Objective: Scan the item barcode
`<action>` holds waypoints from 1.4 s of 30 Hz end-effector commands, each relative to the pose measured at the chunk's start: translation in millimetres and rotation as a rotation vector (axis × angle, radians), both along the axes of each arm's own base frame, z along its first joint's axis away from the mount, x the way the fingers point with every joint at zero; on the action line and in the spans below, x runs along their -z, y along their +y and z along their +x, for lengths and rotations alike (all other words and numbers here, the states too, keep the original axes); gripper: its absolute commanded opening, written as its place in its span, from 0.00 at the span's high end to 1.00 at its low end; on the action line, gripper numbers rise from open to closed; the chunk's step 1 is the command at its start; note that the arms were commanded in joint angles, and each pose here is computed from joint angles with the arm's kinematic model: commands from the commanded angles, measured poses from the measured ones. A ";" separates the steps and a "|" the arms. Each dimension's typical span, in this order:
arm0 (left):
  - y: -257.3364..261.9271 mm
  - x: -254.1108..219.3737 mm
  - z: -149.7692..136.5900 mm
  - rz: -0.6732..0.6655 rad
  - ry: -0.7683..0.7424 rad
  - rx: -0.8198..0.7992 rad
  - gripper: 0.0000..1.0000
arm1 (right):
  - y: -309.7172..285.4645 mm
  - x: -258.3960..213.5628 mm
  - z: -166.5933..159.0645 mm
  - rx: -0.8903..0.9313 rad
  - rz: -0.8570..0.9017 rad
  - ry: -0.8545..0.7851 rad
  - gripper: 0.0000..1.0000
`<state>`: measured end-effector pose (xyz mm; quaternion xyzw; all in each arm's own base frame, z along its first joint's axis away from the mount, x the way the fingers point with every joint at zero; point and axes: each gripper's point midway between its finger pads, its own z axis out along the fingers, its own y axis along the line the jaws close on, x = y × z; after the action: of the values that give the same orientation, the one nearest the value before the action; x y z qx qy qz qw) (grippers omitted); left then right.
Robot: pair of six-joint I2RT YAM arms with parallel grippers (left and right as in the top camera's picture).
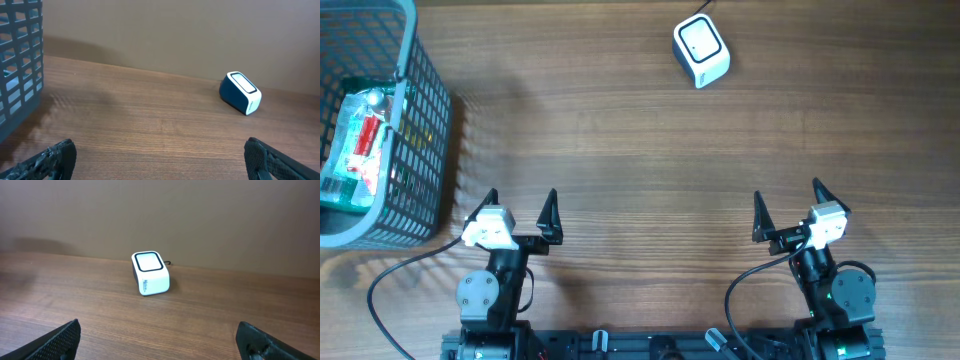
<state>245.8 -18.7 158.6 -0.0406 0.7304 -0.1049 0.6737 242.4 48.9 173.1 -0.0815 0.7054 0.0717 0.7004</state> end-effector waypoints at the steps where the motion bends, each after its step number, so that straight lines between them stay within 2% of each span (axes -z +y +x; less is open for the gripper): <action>1: 2.8 1.2 -0.2 -0.005 0.002 -0.013 0.00 | -2.8 -2.2 0.1 0.014 -0.008 -0.012 0.00; 42: 2.8 1.2 -0.2 -0.005 0.002 -0.013 0.00 | -2.8 -2.2 0.1 0.014 -0.009 -0.012 0.00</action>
<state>245.8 -18.7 158.4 -0.0406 0.7305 -0.1049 0.6736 242.4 48.9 173.1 -0.0815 0.7054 0.0717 0.7004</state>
